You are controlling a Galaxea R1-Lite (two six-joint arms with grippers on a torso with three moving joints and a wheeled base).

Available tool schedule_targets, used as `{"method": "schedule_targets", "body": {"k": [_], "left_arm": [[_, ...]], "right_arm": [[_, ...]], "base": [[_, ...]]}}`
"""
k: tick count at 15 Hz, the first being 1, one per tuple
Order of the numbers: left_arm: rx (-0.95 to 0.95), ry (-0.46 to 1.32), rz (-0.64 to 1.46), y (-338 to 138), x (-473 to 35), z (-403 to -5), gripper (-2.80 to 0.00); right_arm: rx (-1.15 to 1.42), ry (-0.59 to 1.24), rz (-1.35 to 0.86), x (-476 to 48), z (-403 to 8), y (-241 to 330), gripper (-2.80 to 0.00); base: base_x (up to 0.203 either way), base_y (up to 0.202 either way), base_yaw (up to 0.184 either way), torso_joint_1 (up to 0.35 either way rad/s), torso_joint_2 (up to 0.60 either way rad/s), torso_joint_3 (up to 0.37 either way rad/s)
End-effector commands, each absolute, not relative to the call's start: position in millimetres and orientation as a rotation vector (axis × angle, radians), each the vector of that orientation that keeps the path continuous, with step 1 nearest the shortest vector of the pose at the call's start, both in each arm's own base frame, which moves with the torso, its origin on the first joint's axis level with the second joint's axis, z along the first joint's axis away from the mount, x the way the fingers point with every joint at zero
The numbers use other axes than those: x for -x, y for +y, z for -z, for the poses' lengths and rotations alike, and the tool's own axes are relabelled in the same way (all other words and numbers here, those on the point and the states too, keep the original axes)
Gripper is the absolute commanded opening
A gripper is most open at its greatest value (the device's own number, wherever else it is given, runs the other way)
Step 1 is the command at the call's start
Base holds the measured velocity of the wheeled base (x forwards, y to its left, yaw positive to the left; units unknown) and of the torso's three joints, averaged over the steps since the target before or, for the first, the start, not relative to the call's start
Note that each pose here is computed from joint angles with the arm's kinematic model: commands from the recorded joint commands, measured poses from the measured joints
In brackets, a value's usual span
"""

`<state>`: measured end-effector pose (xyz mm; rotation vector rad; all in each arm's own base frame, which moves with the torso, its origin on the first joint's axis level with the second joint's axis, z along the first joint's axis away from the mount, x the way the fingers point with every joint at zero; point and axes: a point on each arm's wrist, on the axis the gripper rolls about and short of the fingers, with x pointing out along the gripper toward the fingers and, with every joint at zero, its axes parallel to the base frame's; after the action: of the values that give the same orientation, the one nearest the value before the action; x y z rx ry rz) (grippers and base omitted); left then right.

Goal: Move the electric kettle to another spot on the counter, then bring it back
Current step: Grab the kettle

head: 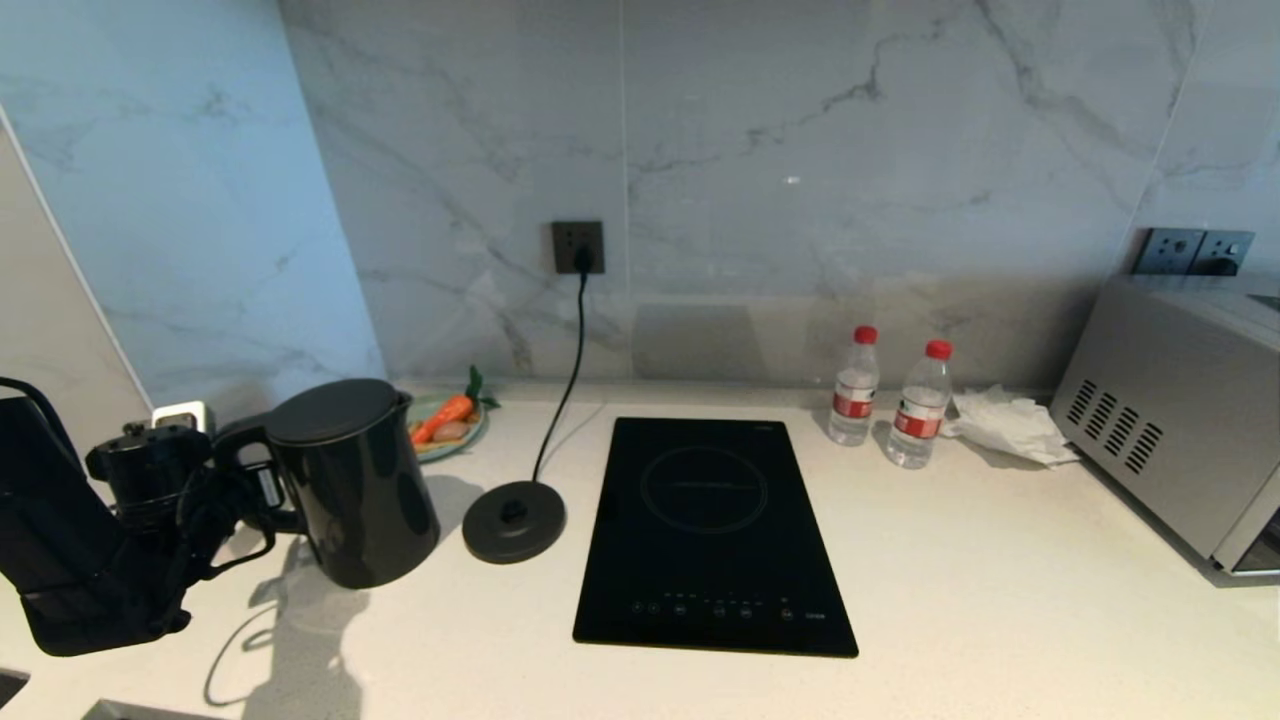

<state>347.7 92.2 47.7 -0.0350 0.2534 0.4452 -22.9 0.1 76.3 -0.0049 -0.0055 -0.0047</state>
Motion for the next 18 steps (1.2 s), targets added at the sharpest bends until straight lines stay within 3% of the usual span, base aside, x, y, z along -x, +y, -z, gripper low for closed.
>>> {"method": "schedule_targets", "body": {"k": [1,18], "left_arm": [[0.035,0.211,-0.445,91,-346,-60,-2.8],[0.143,0.238,-0.421,71,-350,-67,-2.8]], "right_arm": [[0.005,-0.006,0.005,23,-76,0,-2.8],[0.005,-0.005,0.005,23,-76,0,-2.8]], "base": [[0.0,0.0,0.0,0.0,0.0,0.0],[0.0,0.0,0.0,0.0,0.0,0.0]]}}
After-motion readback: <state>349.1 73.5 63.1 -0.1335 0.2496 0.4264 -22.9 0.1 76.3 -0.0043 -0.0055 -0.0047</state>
